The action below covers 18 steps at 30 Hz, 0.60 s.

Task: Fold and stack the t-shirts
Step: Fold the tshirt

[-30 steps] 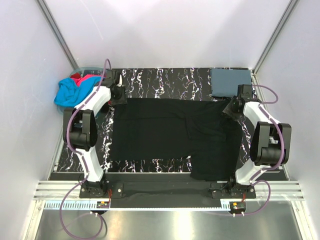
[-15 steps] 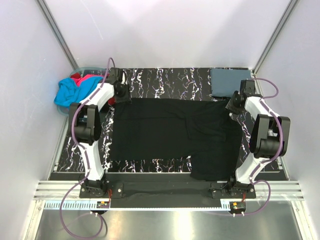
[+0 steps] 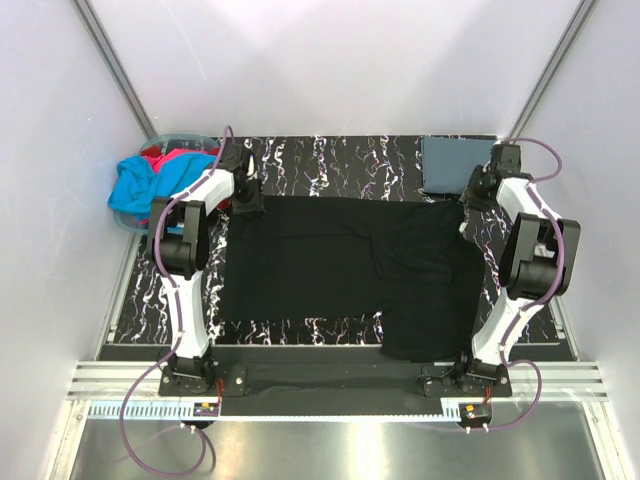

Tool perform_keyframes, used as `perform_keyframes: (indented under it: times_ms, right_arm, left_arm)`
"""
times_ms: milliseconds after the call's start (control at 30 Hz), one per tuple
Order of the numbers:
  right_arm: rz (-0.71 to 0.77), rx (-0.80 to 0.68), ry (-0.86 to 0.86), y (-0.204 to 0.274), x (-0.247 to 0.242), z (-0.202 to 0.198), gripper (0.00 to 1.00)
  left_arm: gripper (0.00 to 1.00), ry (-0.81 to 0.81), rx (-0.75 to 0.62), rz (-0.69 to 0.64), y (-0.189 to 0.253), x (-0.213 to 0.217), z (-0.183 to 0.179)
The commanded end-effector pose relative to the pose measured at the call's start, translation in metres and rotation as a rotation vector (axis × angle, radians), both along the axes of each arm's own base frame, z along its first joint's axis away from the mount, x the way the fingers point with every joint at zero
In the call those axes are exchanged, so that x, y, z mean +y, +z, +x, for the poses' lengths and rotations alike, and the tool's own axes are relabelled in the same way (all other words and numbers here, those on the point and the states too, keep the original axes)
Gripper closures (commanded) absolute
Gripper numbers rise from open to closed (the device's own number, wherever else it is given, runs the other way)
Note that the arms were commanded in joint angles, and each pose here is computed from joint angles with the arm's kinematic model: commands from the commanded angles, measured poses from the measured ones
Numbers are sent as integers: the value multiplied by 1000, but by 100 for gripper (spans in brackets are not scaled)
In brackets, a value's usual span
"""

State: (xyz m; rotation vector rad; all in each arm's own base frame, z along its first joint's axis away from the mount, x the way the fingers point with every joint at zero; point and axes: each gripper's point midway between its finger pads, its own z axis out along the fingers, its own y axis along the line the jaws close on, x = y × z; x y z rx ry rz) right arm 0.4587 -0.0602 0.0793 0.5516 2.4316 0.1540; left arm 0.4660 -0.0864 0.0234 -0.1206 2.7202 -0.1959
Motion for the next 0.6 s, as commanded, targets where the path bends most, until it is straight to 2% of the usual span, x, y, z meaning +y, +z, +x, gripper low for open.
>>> perform_keyframes:
  times_ms: [0,267,567]
  right_arm:
    - [-4,1,52,-2,0,15,61]
    - [36,19,106,-9,6,35,59]
    - [20,48,154,-24,3,49,61]
  left_arm:
    - [54,6,12,54,-7,15,-4]
    - [53,-12,5,21,-3,11,0]
    - [53,-16,7,16,-6,10,2]
